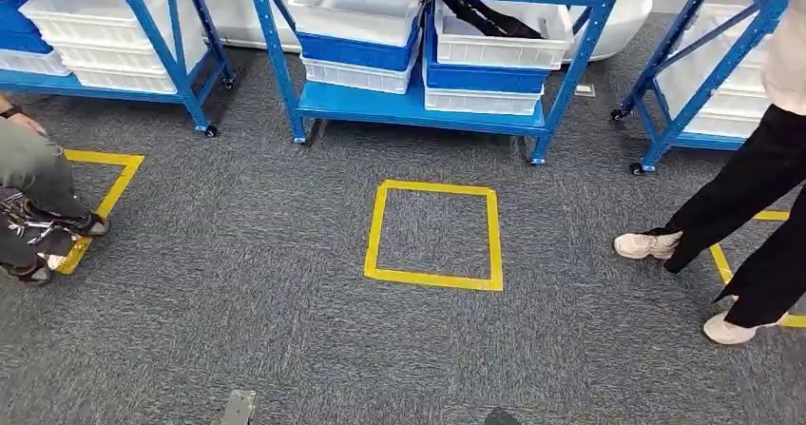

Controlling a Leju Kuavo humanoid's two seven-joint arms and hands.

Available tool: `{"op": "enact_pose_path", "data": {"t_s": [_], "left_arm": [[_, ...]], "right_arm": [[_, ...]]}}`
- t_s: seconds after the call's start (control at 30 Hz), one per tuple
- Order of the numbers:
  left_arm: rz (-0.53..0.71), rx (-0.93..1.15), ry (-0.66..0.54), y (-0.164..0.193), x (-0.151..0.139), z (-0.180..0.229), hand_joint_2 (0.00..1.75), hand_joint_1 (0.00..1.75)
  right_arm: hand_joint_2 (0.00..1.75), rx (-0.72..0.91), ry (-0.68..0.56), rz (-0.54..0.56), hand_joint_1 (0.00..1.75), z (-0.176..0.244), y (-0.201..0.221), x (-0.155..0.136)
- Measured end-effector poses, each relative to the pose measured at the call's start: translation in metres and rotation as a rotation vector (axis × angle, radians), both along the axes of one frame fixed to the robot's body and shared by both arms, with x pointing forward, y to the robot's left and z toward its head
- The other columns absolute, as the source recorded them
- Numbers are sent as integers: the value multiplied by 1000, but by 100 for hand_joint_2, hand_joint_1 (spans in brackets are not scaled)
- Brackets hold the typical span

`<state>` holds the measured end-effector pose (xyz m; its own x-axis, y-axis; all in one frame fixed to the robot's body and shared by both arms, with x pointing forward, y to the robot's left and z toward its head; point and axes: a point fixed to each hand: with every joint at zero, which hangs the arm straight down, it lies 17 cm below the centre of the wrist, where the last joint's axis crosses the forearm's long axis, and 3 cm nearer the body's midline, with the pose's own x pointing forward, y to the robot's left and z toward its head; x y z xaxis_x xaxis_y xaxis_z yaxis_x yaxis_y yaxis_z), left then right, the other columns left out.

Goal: Take the parts from the cabinet and place them on the table.

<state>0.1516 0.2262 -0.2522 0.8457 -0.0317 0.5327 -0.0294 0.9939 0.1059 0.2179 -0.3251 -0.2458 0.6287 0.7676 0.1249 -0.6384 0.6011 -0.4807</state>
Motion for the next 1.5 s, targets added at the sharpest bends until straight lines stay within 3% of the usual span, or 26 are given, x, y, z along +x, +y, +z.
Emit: {"op": "enact_pose_path", "data": {"t_s": [1.5], "left_arm": [[-14,-45,-7,-7,1,1,0,0]], "right_arm": [[0,-30,15,33,0,-2,-4,-6]]}}
